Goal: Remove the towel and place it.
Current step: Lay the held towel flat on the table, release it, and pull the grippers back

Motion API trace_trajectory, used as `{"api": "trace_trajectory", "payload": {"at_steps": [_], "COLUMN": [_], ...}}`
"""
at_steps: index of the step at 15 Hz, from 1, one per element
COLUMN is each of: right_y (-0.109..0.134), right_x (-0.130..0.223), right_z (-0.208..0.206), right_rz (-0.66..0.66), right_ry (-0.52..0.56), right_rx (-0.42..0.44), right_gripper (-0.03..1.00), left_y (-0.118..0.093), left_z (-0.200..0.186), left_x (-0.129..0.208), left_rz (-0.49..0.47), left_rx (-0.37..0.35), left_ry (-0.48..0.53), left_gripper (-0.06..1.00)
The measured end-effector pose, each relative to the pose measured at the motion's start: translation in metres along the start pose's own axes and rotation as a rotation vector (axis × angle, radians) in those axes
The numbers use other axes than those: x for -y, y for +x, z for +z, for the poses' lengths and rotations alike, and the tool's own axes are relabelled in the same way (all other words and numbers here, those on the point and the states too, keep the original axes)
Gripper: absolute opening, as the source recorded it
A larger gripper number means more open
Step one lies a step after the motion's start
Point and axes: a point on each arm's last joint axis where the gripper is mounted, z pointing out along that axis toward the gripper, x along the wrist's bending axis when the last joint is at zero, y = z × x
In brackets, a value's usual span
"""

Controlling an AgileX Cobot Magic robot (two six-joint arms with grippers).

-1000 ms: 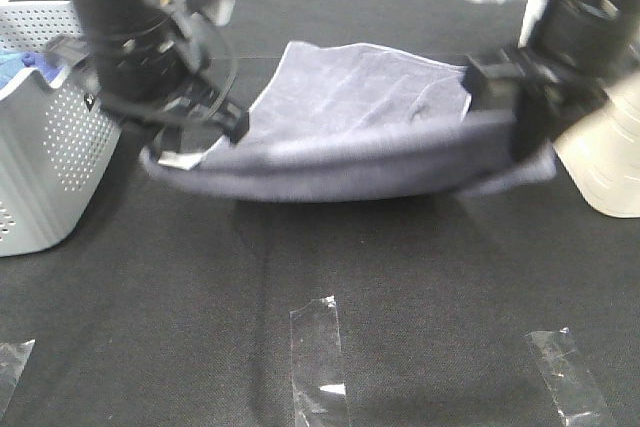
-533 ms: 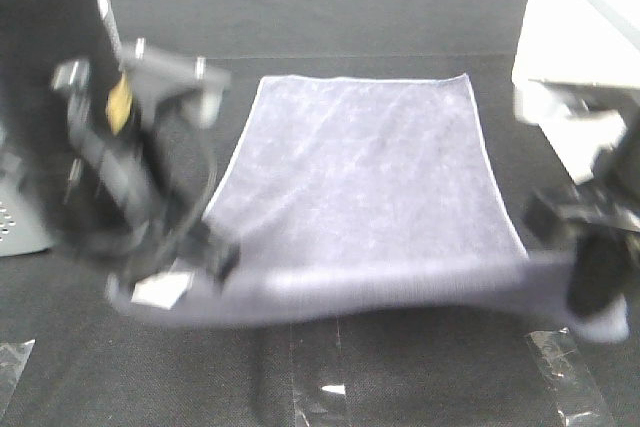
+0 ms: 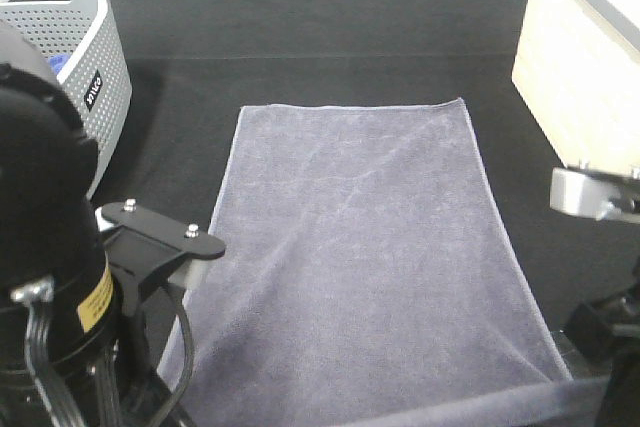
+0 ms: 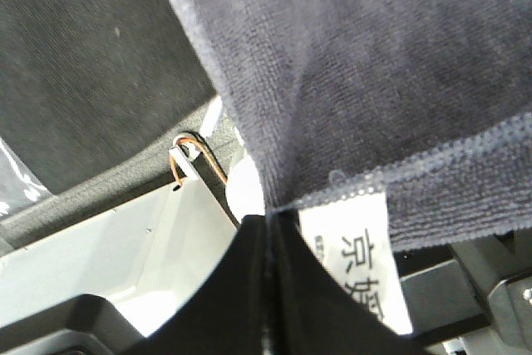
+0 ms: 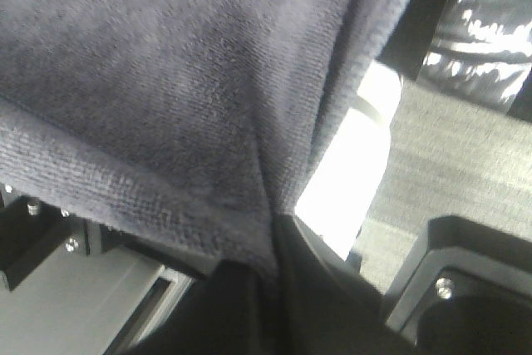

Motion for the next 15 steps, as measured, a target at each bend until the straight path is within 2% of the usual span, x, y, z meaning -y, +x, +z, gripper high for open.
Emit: {"api": "trace_trajectory", "payload": {"at_steps": [3, 5, 6, 8, 10, 15], "right_y": [-0.001, -0.004, -0.006, -0.011, -0.011, -0.012], "right_x": [0.001, 0.001, 0.001, 0.003, 0.003, 0.003], "right_z": [0.002, 0.001, 0.001, 0.002, 0.002, 0.002], "right_rz": [0.003, -0.007, -0.014, -0.025, -0.027, -0.040], "right_ry": [0.007, 0.009, 0.010, 0.024, 0.032, 0.033], "right_rx": [0.001, 0.032, 0.056, 0.104, 0.110, 0.116], "right_gripper": [0.00, 0.08, 0.17, 0.45, 0.69, 0.73], "left_y": [-0.002, 0.000, 0.003, 0.008, 0.008, 0.009], "left_z": [0.001, 0.002, 0.003, 0.004, 0.004, 0.004], "left_x": [0.002, 0.004, 0.008, 0.012, 0.013, 0.012], "left_rz": [-0.035, -0.047, -0.047, -0.040, -0.039, -0.034], "left_rx": [0.017, 0.003, -0.024, -0.073, -0.078, -0.087], "left_ry": [0.015, 0.040, 0.071, 0.114, 0.118, 0.109], "left_gripper": [0.00, 0.05, 0.16, 0.46, 0.72, 0.75]}}
